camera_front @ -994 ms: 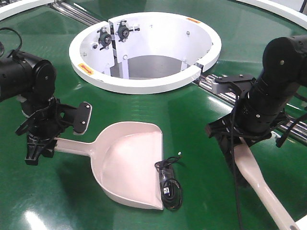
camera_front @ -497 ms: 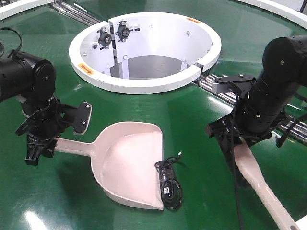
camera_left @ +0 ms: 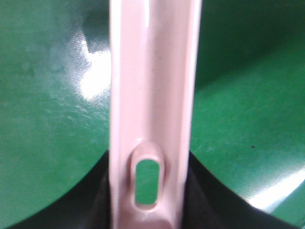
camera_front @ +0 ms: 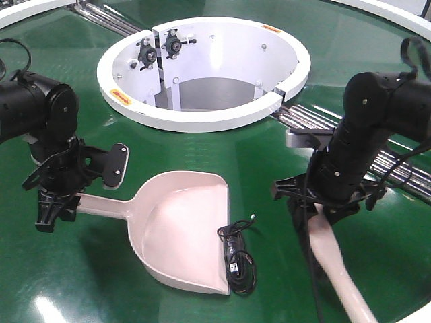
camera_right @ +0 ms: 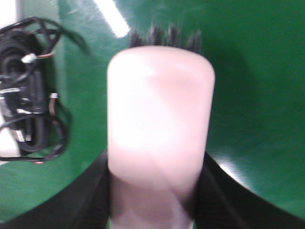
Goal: Clean and inspect green conveyor with broom and dustpan
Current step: 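Sweep the black cable into the dustpan with the right-held brush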
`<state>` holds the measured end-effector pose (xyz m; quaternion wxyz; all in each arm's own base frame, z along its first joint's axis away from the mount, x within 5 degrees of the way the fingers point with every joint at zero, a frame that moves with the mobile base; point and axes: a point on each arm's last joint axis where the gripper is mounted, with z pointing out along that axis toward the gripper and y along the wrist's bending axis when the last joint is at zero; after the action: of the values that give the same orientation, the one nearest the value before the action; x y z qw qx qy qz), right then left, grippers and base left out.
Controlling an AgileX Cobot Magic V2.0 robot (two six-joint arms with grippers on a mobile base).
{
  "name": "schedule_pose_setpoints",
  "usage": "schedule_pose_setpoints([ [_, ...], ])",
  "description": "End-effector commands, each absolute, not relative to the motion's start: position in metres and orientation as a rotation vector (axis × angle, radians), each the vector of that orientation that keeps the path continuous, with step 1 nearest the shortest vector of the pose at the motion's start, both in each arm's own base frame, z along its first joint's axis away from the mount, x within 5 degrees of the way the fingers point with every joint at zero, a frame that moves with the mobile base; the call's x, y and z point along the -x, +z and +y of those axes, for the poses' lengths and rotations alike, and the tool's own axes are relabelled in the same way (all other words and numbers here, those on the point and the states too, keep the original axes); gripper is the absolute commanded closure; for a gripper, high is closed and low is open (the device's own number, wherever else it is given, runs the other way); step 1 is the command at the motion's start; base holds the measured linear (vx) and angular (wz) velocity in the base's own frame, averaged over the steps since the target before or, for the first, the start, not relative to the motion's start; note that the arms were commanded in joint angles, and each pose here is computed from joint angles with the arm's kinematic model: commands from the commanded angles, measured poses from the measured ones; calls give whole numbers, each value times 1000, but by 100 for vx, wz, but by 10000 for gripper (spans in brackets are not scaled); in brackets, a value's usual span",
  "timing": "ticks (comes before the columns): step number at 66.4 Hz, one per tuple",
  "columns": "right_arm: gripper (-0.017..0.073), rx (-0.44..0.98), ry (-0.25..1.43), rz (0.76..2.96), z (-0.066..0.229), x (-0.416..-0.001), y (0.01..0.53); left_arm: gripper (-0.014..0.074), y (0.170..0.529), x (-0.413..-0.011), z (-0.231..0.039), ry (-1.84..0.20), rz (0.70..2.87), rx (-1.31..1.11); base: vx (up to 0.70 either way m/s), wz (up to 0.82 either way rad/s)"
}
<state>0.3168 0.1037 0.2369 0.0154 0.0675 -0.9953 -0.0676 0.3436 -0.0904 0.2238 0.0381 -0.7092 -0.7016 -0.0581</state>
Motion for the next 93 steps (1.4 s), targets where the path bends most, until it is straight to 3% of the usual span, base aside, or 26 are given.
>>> schedule_pose_setpoints([
  [1,565,-228,-288,-3074,110,-310,253,618,244,-338,-95,-173,-2178,2208,0,0],
  [27,565,-269,-256,-2969,130,-315,220,618,244,-338,-95,-173,-2178,2208,0,0],
  [53,565,-303,-431,-2905,169,-318,198,618,244,-338,-95,-173,-2178,2208,0,0],
  [93,565,-462,-651,-2937,240,-350,227,618,244,-338,-95,-174,-2177,2208,0,0],
])
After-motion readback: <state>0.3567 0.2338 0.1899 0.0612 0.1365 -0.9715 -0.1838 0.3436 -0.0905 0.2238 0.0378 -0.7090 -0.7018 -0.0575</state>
